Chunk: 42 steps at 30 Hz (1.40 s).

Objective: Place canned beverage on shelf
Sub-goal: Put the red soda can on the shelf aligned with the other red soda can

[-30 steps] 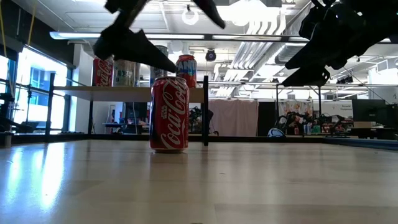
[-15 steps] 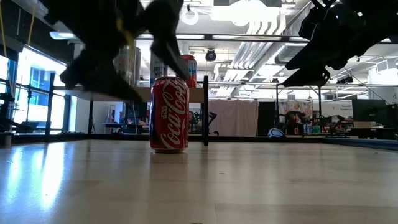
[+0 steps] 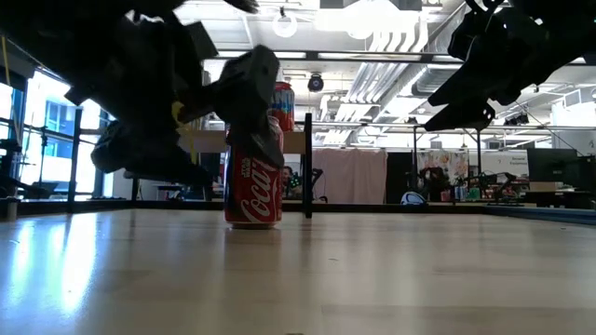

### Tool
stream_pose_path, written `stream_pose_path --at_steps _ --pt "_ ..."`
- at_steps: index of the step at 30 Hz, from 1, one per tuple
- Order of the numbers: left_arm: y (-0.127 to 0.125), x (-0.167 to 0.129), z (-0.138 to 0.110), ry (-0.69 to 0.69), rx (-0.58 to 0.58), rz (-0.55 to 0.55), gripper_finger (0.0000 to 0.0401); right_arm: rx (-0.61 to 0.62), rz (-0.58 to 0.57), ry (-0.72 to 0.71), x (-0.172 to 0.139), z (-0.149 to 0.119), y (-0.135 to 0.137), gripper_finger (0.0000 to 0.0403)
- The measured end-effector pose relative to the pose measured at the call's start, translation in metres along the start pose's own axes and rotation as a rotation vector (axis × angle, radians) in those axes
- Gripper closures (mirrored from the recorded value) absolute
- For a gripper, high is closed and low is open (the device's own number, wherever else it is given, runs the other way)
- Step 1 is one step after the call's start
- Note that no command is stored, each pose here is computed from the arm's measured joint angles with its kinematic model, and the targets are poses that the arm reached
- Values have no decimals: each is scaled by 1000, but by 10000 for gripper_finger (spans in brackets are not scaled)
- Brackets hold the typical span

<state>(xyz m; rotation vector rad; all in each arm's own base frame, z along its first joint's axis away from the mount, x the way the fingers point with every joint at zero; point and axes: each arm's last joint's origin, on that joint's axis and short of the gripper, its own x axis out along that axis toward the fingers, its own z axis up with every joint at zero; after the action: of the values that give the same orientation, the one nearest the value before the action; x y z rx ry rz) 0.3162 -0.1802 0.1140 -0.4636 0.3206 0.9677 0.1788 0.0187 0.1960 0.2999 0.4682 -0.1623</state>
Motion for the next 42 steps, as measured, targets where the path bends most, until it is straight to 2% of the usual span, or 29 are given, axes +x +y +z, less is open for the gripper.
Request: stream_pose_path --at_steps 12,21,31,34,42 --pt "0 -17 -7 -119 54 -63 2 0 0 0 0 0 0 100" --pt "4 7 3 -158 97 19 2 0 0 1 0 0 0 100" --pt "3 15 8 -221 107 33 2 0 0 1 0 0 0 100" --pt "4 20 11 -195 107 52 2 0 0 1 0 0 0 100" --pt "6 41 18 -61 195 125 2 0 0 1 0 0 0 100"
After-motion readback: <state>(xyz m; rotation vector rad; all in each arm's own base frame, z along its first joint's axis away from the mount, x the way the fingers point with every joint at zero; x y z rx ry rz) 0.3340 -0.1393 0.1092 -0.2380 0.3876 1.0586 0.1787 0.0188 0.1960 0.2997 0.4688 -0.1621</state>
